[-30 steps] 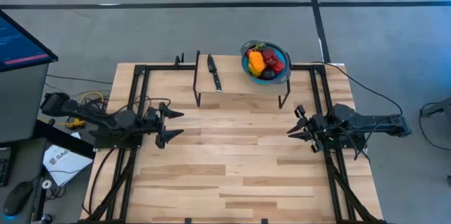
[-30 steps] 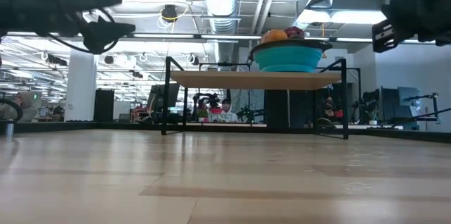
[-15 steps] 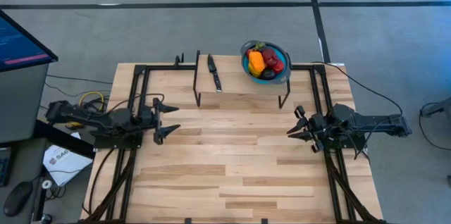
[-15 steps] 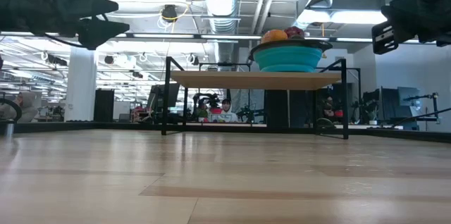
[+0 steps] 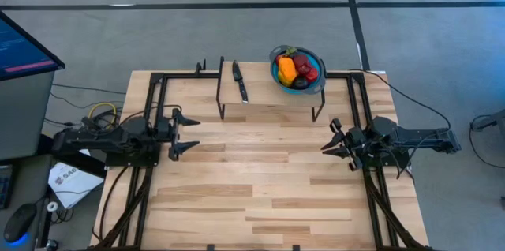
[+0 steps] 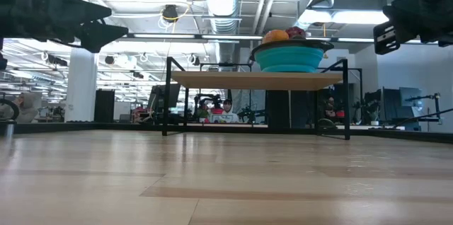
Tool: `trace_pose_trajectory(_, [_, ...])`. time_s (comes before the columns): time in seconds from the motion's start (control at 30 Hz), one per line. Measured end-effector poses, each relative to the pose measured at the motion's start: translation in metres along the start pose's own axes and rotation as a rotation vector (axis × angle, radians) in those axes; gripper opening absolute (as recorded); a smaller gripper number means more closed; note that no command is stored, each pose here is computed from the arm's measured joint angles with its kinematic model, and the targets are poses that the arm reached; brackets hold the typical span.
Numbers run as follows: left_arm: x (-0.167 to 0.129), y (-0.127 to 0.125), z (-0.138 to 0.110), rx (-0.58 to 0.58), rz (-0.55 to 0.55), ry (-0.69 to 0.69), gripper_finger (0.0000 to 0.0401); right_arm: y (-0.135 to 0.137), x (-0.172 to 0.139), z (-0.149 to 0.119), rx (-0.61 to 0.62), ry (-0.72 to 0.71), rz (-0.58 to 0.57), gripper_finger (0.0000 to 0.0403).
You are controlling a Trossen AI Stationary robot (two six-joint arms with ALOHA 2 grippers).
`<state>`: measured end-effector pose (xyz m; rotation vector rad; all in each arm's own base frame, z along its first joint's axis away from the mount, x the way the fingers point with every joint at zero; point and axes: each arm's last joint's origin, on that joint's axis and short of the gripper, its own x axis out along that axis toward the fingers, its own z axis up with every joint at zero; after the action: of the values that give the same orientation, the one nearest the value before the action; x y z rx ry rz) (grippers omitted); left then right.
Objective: Pick & Place Fruit
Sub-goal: Return to Home Position
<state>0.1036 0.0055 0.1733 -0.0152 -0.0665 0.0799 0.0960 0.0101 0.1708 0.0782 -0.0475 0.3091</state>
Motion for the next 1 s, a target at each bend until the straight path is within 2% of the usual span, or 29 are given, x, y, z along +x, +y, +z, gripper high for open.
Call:
trace_pose_trajectory(0.2, [-0.003,0.000,-0.002,0.043,-0.007,0.015,0.0337,0.000,0.000,0.000,0.000,0.000,0.000,0.0049])
trace_pose_trajectory(0.33, [-0.002,0.000,-0.006,0.007,-0.006,0.063,0.0337,0.000,0.000,0.000,0.000,0.000,0.000,0.0049])
trace_pose_trajectory(0.77, [0.003,0.000,-0.013,0.005,-0.005,0.141,0.0337,0.000,0.000,0.000,0.000,0.000,0.000,0.0049])
trace_pose_trajectory(1.0, [-0.002,0.002,-0.009,0.003,0.009,0.091,0.0337,0.000,0.000,0.000,0.000,0.000,0.000,0.0049])
